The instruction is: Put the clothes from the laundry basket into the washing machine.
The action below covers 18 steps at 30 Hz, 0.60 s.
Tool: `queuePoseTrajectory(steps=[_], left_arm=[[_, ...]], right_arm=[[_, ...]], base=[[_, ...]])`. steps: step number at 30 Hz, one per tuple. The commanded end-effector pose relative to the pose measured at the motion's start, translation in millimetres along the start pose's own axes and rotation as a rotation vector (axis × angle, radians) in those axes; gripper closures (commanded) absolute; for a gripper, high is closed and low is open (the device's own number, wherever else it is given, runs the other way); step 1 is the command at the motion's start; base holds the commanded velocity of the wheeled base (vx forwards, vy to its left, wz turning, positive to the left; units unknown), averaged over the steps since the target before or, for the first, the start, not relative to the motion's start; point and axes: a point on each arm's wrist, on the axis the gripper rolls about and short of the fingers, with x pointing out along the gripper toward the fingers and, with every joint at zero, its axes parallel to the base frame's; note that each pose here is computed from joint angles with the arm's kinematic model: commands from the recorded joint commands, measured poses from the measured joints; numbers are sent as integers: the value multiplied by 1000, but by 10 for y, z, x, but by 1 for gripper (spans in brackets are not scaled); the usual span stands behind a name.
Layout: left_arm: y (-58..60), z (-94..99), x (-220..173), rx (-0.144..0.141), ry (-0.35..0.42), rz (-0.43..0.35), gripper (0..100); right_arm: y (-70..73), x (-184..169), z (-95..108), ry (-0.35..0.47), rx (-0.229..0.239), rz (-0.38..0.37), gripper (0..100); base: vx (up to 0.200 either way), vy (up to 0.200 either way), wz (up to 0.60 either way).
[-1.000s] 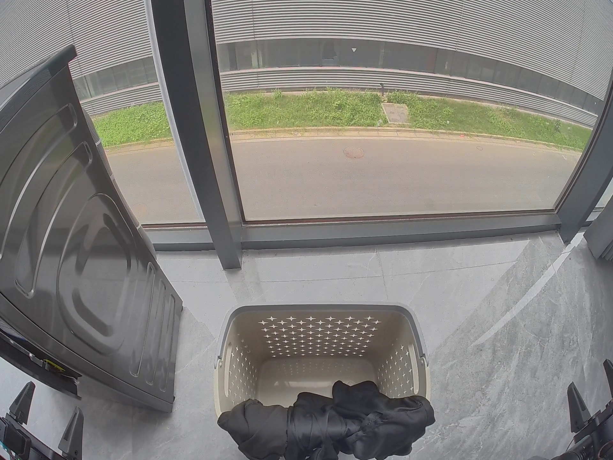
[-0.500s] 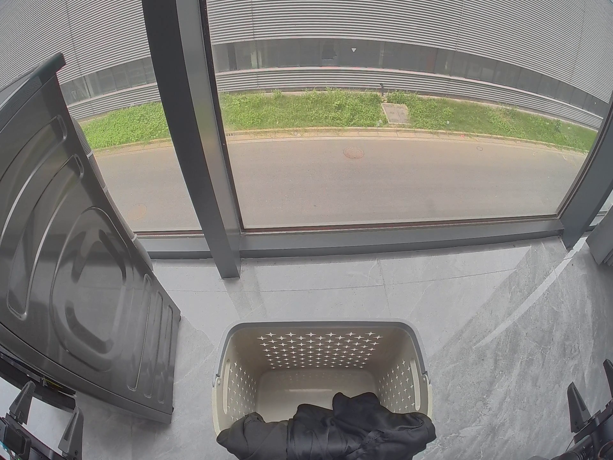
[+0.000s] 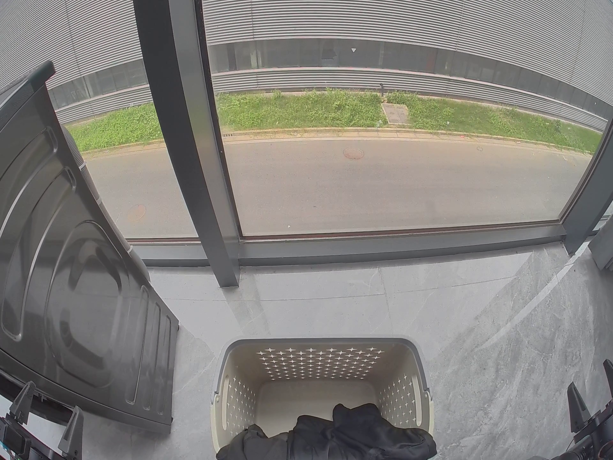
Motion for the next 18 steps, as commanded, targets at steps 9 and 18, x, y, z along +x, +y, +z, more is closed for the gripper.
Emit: queuePoseTrajectory(steps=[9,18], left_arm=[[1,-53,1,0,1,0,0],[1,-53,1,2,1,0,0]], right_arm=[[0,2,-53,4,0,-1,0],[0,2,-51,2,0,-1,0]], base=[[0,0,0],[0,0,0]])
